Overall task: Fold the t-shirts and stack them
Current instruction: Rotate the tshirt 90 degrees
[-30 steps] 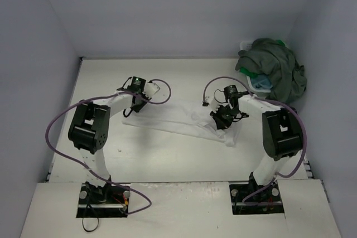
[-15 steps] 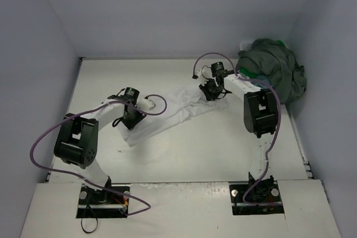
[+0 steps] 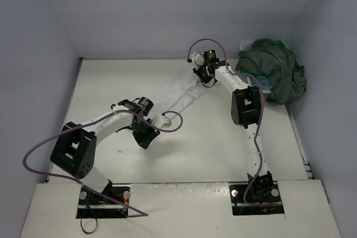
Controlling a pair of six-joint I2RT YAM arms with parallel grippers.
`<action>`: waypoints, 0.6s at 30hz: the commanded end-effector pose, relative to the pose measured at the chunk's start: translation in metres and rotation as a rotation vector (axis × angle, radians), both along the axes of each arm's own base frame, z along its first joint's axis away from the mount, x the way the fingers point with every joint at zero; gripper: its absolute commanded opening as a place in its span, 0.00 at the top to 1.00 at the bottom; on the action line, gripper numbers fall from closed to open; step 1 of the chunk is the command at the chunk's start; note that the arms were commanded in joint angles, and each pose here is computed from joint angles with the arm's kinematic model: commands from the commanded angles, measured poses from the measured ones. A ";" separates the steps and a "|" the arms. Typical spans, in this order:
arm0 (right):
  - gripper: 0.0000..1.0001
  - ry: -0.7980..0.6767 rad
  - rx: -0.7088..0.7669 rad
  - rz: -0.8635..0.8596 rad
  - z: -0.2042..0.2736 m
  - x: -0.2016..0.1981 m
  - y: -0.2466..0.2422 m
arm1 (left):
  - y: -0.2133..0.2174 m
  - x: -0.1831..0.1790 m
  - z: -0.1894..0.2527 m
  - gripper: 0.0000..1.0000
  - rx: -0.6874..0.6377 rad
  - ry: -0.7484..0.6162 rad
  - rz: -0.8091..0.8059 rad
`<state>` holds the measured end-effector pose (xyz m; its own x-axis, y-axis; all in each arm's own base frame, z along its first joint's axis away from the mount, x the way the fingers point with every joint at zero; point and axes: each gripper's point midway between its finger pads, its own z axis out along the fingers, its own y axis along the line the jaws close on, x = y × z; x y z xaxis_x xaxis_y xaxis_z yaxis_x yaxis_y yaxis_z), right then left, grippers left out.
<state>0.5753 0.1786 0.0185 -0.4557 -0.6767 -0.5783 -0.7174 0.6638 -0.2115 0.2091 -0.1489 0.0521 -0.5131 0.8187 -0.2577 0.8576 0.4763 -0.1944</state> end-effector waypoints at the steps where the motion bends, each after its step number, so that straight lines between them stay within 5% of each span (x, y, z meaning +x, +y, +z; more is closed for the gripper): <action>1: 0.87 0.064 -0.015 -0.056 -0.018 -0.009 0.004 | -0.019 -0.014 0.024 0.75 -0.084 0.031 -0.038; 9: 0.57 -0.114 0.020 -0.132 0.078 -0.026 -0.003 | -0.026 0.029 0.064 0.75 -0.109 -0.194 0.025; 18: 0.52 -0.175 0.009 -0.090 0.134 -0.089 0.013 | -0.015 0.069 0.083 0.75 -0.044 -0.359 0.095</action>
<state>0.4958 0.1788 0.0924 -0.4837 -0.6519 -0.5840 -0.6410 0.7182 -0.2709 0.2571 -0.1735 0.1204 -0.4622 0.7661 -0.4467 0.8582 0.5132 -0.0080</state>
